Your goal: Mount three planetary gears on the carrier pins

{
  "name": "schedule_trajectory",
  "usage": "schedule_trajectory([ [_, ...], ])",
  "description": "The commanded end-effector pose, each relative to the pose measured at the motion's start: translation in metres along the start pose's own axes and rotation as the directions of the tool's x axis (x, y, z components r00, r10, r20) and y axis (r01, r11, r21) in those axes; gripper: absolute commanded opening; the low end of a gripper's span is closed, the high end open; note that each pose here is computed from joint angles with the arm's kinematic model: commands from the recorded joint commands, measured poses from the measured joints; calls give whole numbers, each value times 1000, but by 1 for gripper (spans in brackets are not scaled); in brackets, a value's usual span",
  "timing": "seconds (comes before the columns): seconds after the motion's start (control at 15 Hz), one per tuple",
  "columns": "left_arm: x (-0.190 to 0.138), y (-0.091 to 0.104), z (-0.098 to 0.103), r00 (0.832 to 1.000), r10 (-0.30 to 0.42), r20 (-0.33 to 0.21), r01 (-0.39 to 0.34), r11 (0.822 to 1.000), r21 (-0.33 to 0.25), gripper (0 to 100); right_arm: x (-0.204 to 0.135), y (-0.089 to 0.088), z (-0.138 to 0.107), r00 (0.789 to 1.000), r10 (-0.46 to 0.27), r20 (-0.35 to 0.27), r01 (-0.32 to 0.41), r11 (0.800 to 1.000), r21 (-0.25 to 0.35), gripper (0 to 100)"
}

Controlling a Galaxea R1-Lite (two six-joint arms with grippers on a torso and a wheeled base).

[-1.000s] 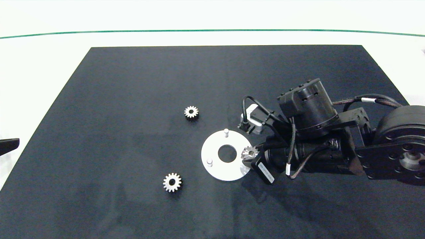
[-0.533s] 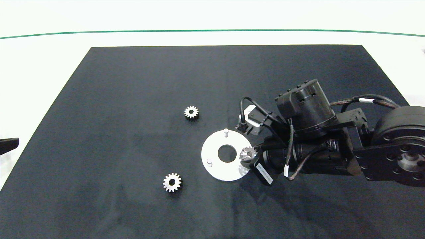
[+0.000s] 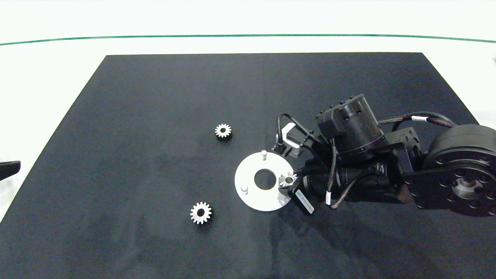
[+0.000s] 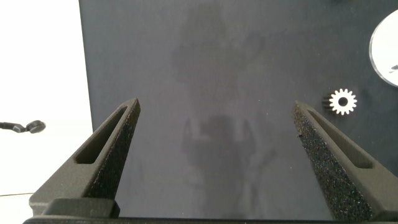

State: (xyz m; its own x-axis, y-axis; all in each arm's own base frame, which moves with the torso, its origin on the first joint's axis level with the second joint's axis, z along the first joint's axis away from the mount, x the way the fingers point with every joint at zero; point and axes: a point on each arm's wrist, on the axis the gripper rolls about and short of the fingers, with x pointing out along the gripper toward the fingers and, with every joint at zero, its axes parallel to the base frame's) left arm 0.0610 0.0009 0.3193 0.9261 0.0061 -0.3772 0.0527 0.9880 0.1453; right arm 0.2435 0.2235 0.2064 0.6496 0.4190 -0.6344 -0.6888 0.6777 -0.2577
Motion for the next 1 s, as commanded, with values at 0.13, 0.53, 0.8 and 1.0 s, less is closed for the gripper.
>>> schedule_trajectory([
  [0.13, 0, 0, -1, 1000, -1, -6, 1, 1000, 1, 100, 0, 0, 1, 1000, -2, 3, 2, 1000, 1, 0],
  [0.53, 0, 0, -1, 1000, -1, -6, 1, 1000, 1, 100, -6, 2, -1, 1000, 5, 4, -5, 1000, -8, 0],
  [0.8, 0, 0, -1, 1000, -1, -6, 1, 1000, 1, 100, -2, 3, -5, 1000, 4, -12, -4, 1000, -10, 0],
  [1.0, 0, 0, -1, 1000, -1, -6, 1, 1000, 1, 100, -2, 3, -5, 1000, 5, -10, -5, 1000, -9, 0],
])
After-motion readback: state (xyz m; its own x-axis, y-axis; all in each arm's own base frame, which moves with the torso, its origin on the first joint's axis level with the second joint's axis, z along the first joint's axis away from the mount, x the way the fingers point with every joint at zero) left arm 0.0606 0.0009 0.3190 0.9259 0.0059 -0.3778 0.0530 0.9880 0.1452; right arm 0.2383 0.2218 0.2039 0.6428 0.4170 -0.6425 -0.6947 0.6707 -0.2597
